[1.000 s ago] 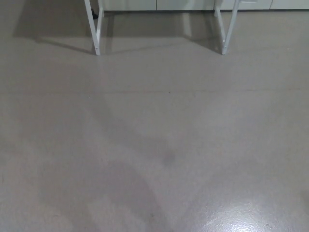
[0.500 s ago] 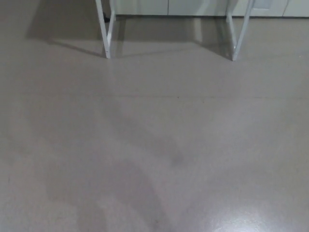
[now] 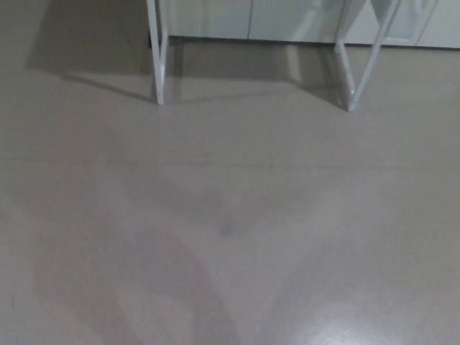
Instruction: The robot walk towards a table in front and click the button on the base of the boilling pot using its left middle finger
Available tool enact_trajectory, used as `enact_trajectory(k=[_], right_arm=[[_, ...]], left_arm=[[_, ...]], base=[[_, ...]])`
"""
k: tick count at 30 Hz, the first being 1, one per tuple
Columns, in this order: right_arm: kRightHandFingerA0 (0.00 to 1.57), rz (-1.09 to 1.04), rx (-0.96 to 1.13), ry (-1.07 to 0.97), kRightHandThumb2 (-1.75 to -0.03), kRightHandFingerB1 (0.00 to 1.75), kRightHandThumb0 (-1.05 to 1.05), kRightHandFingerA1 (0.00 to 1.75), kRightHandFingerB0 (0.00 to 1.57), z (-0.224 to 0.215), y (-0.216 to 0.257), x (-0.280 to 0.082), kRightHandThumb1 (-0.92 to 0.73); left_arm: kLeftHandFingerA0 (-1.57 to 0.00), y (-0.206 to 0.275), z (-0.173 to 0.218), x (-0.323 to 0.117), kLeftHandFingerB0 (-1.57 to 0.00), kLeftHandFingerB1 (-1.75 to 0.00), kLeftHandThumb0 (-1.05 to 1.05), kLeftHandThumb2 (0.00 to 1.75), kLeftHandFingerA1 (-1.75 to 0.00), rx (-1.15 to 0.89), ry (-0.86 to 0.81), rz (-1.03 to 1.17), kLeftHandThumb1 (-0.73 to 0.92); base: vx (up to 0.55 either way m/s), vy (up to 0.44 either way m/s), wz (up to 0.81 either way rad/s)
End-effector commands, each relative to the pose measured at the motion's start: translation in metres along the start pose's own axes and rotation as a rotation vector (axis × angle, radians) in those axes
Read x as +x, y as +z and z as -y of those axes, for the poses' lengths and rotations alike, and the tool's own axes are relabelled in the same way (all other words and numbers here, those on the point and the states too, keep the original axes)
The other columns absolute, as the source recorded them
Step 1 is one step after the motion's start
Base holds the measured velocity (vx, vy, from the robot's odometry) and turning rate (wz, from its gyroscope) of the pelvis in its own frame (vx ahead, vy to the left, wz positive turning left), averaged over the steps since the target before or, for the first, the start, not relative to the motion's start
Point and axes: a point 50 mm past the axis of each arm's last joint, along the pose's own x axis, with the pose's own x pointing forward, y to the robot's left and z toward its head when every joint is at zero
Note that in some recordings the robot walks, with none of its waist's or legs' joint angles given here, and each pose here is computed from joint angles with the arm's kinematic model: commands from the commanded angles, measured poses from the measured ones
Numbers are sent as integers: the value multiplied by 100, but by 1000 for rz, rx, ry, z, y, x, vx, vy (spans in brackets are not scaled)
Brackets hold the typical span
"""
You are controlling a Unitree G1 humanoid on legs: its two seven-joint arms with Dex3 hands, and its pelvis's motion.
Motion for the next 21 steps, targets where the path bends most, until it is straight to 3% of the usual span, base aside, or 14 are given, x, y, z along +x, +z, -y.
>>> enact_trajectory(k=[1, 12, 21], right_arm=[[42, -5, 15, -21, -86, 54, -2, 62, 23, 9, 0, 0, -39], [43, 3, 3, -33, -85, 54, -5, 63, 24, 16, 6, 6, -38], [43, -2, -16, -14, -85, 54, -4, 63, 23, 11, 6, 7, -39]], left_arm=[[-27, 1, 0, 0, -18, -32, -22, 59, -38, 41, -2, 7, 50], [-31, 8, 3, 5, -19, -33, -24, 59, -39, 70, 12, 19, 48], [-32, -3, 0, -1, -16, -28, -17, 56, -37, 45, 12, -3, 55]], base=[[211, -98, 11], [276, -181, 18], [248, 93, -13]])
